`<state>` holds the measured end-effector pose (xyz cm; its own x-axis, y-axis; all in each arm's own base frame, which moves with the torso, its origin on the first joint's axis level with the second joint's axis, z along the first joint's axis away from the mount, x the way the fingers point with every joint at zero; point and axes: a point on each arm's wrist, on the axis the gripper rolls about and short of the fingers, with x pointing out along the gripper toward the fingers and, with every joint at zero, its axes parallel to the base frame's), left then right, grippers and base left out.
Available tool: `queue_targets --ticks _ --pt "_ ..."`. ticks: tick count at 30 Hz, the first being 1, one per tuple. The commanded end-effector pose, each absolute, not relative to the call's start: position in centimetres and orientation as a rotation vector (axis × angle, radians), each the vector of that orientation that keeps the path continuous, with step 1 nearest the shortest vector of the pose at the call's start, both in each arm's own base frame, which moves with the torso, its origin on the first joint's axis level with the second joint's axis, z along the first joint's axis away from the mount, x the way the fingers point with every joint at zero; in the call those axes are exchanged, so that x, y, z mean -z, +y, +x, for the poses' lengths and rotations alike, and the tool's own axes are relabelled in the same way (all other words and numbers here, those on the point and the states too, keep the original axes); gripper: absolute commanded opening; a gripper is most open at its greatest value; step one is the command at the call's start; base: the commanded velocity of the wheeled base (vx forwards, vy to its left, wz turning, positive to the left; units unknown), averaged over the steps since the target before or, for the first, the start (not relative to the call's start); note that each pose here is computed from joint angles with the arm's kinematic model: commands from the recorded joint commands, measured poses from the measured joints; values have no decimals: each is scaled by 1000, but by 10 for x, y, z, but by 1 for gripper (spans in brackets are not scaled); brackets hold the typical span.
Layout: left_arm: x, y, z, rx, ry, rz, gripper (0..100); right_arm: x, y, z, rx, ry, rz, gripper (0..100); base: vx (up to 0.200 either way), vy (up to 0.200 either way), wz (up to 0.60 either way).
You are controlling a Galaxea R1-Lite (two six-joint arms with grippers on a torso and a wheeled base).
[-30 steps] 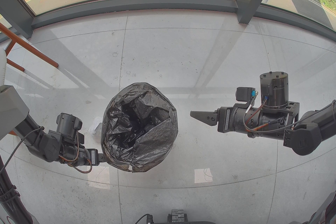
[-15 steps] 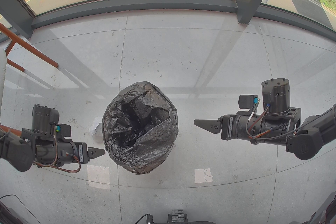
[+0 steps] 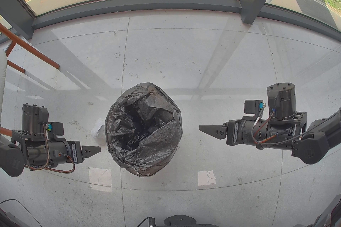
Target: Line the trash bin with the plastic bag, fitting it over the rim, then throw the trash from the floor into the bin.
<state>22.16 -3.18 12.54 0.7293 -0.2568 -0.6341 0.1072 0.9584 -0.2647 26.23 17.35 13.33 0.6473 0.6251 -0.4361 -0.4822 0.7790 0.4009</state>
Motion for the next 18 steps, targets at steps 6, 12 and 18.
queue_targets --ticks 6,12,18 --pt "-113 -29 232 175 777 -224 100 -133 174 262 -638 592 258 100 0 200 0" --pt "-96 -30 251 168 780 -229 100 -133 174 262 -638 593 259 100 0 133 0" --pt "-59 -33 282 119 761 -204 100 -133 174 263 -638 590 260 100 0 0 0"
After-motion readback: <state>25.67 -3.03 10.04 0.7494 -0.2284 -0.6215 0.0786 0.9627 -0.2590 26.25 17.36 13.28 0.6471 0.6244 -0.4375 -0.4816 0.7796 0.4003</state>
